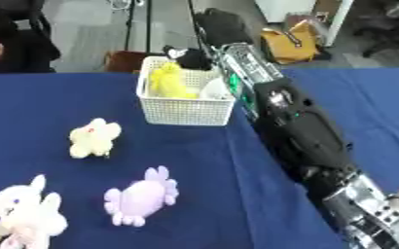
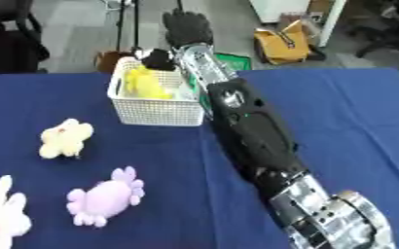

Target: Pick up objects on the table and place them in the box.

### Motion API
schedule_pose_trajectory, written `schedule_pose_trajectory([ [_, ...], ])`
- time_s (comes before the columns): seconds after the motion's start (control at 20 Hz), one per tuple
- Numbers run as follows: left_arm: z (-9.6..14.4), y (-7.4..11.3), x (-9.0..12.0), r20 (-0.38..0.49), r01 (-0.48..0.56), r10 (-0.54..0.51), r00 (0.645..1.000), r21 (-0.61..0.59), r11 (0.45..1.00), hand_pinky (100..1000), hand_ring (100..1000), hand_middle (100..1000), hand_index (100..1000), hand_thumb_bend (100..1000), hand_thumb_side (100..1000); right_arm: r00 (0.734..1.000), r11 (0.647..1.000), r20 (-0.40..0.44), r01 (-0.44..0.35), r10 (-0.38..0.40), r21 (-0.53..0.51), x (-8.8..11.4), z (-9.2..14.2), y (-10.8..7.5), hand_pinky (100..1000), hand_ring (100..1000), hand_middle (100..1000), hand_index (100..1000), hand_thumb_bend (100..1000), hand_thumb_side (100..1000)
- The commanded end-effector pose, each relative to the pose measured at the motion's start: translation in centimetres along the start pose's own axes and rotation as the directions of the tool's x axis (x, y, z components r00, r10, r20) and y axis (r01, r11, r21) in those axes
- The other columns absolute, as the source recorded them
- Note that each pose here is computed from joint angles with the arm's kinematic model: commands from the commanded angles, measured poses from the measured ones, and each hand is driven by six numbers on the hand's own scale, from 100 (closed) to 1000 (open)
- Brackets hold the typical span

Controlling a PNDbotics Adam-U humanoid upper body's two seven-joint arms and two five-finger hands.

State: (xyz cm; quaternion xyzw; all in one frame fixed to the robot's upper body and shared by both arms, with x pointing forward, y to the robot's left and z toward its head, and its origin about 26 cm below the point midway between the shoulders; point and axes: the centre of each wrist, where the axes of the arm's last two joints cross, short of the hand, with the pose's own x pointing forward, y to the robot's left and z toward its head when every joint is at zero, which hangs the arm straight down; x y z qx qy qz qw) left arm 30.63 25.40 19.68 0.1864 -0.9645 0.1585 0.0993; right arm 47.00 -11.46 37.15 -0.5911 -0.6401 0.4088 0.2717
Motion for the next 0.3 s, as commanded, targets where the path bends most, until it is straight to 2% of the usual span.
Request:
schedule_pose_trajectory([
  [0.05,-0.6,0.3,0.3,0.038,0.001,-0.001,0.999,0.015,1.0,727,830,786,783,100,587,0.996,0.983,0.083,0.042,-0.027,-0.176,-0.8,1.0,-6.0,841,784,764,895,527,955],
  [0.25,-0.6,0.4,0.3,0.04,0.009,-0.009,0.999,0.016,1.0,727,829,786,783,100,588,0.981,0.953,0.191,0.098,-0.044,-0.285,-1.0,4.3,-10.0,841,786,763,895,513,974],
  [0.3,-0.6,0.5,0.3,0.041,0.011,-0.011,0.999,0.017,1.0,727,829,786,784,100,588,0.975,0.946,0.219,0.108,-0.041,-0.306,-1.0,5.3,-10.8,839,785,757,894,483,988],
])
